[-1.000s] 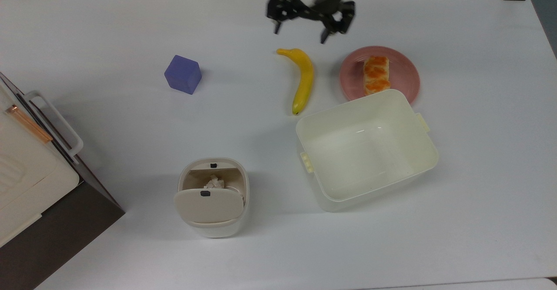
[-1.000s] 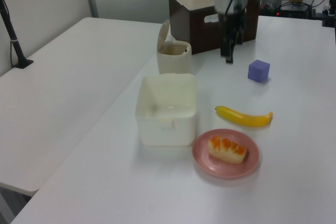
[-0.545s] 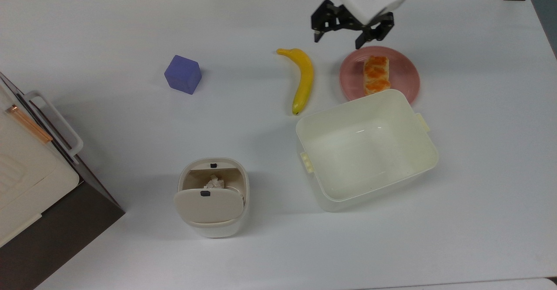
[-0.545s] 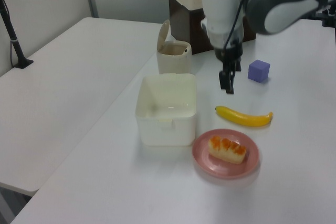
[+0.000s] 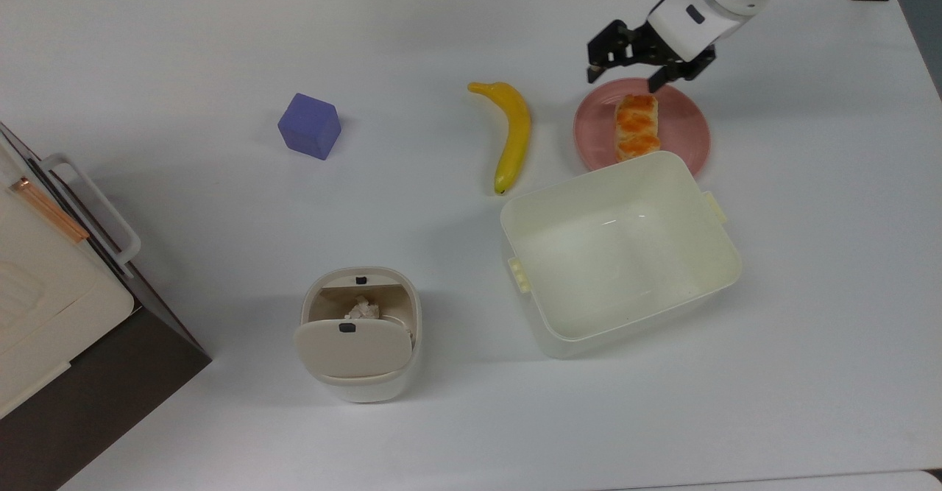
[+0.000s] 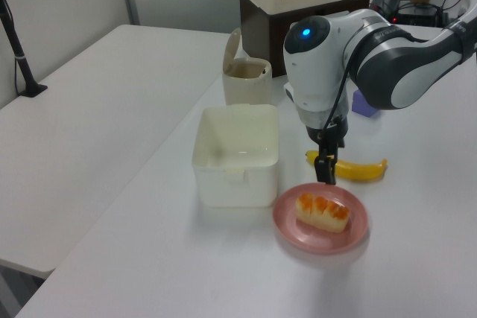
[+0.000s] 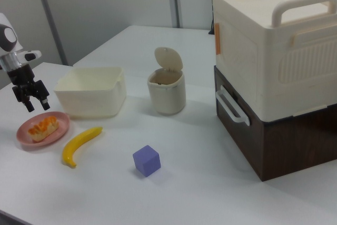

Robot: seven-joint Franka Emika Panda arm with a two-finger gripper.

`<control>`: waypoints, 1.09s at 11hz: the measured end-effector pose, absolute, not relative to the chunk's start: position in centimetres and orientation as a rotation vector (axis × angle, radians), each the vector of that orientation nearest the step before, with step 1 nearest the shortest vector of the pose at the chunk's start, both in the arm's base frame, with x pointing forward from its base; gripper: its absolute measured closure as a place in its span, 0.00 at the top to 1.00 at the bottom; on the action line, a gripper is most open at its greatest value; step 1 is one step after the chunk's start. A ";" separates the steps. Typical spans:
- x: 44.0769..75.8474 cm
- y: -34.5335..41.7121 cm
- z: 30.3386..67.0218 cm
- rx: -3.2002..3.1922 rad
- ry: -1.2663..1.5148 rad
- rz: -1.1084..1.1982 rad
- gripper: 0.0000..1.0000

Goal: Put the bread on the table
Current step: 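Move the open gripper over the bread roll on the pink plate, then lower the gripper and close it on the orange-topped bread roll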

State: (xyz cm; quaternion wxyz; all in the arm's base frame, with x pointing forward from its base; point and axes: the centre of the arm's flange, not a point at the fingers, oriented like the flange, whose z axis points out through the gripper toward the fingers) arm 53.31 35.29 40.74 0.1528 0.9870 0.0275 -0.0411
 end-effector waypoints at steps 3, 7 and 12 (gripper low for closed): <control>54.1 36.9 39.5 2.916 0.102 -0.047 1.00; 52.8 40.6 34.1 2.957 0.172 -0.067 1.00; 52.2 41.1 32.3 2.918 0.202 -0.069 1.00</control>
